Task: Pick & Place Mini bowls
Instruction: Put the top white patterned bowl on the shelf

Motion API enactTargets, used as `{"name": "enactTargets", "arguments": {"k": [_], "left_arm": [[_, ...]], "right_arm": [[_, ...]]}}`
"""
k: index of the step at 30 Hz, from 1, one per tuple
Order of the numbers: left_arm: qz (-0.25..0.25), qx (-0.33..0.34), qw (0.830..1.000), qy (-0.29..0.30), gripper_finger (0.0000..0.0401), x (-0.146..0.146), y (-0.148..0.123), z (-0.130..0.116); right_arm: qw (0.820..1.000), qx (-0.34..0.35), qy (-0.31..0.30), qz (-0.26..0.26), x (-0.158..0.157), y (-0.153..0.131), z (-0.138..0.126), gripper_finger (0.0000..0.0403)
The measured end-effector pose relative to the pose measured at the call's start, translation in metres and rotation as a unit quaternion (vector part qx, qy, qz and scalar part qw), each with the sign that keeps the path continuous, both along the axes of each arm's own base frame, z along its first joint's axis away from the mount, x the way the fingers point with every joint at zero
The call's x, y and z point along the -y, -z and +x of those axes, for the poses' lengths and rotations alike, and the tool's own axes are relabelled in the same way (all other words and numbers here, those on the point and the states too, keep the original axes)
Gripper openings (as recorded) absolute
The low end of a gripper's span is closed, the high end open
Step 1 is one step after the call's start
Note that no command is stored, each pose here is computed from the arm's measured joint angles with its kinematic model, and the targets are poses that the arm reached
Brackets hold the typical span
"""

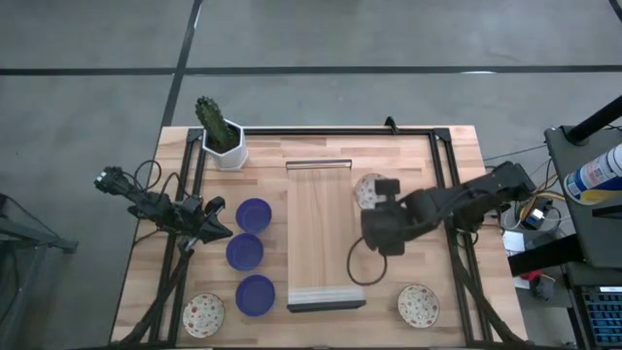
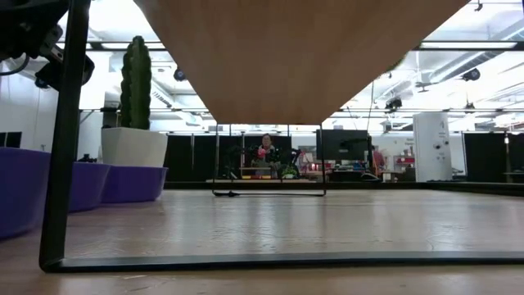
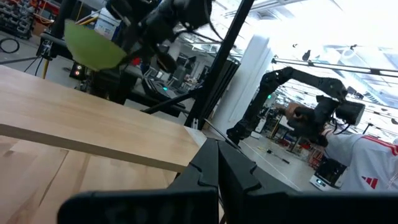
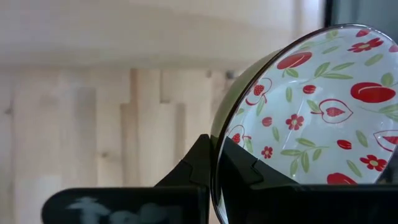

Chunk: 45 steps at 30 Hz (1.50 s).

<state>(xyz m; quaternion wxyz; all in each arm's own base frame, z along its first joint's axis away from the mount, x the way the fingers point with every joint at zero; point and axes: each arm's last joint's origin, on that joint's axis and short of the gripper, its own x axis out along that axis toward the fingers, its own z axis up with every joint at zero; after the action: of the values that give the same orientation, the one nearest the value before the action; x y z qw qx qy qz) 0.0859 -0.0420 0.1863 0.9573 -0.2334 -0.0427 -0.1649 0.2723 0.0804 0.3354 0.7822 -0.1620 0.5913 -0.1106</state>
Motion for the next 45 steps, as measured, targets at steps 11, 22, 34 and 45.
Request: {"name": "enactTargets", "arguments": {"k": [11,22,34,45], "left_arm": [[0.0,0.0,1.0,0.0,0.0,0.0,0.0,0.0],[0.0,0.0,1.0,0.0,0.0,0.0,0.0,0.0],[0.001,-0.001,1.0,0.0,0.0,0.0,0.0,0.0],[0.002,-0.004,1.0,0.0,0.0,0.0,0.001,0.0]], "right_arm": [[0.998,-0.002,-0.046,-0.031,0.023,-0.016,0.023,0.0013],[0.991,-0.02,-0.126,-0.033,0.03,-0.024,0.08,0.0013],[0.984,-0.087,-0.155,0.0,0.047,-0.011,0.122,0.0013],[0.981,-0.102,-0.163,0.016,0.053,0.005,0.137,0.0013]]}}
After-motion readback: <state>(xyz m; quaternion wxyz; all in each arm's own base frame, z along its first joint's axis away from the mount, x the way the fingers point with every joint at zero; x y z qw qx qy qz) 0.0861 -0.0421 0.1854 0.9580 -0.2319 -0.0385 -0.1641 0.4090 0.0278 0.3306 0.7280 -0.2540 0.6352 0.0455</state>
